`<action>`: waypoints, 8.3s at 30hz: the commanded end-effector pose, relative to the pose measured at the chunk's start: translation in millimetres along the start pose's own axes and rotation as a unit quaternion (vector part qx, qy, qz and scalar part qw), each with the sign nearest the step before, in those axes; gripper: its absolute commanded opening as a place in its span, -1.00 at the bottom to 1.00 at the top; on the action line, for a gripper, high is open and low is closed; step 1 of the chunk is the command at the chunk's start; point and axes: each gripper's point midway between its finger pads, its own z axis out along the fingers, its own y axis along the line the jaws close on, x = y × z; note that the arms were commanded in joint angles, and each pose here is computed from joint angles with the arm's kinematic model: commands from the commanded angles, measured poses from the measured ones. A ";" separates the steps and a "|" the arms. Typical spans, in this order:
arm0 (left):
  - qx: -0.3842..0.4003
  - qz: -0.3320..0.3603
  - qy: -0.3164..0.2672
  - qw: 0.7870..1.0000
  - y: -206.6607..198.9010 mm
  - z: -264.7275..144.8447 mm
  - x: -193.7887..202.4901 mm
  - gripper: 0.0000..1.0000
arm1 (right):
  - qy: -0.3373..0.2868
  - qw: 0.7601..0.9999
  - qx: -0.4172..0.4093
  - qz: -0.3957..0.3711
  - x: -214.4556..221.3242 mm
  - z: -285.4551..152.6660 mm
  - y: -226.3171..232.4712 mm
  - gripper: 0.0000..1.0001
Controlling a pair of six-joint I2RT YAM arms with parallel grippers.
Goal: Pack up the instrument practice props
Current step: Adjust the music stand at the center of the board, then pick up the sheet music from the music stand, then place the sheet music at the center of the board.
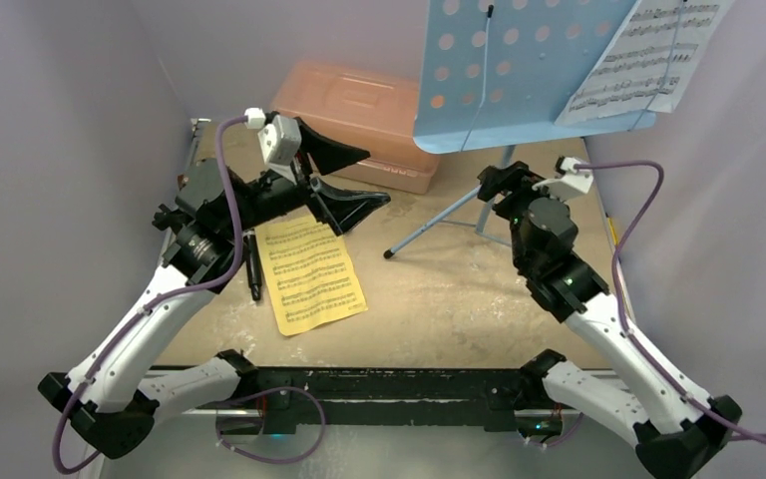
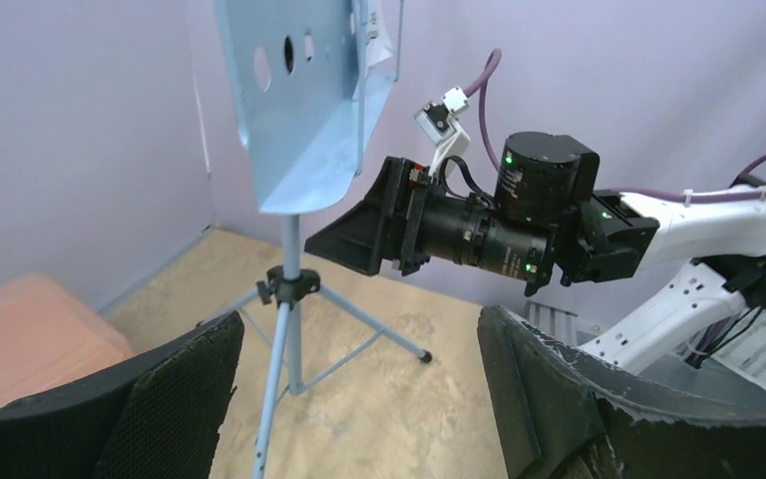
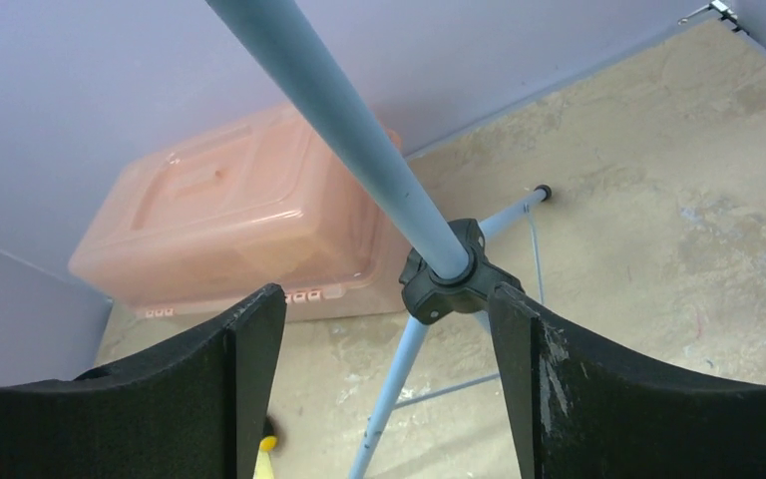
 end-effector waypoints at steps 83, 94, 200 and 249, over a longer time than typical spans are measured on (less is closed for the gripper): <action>-0.021 0.108 -0.118 0.987 9.3 184.0 -47.9 0.63 | -0.210 0.966 0.076 -0.129 -238.6 -62.8 8.8 0.89; -0.019 0.129 -0.130 0.983 2.6 223.3 -39.9 0.60 | -0.213 0.963 0.067 -0.153 -249.9 -22.7 10.1 0.77; -0.206 0.197 -0.207 0.936 29.2 117.3 -86.7 -1.00 | -0.227 0.964 -0.004 -0.136 -230.9 14.0 -21.2 -1.00; -0.297 0.078 0.185 0.933 34.8 -40.1 34.6 -1.00 | -0.189 0.967 -0.156 -0.075 -209.6 -54.3 22.2 0.92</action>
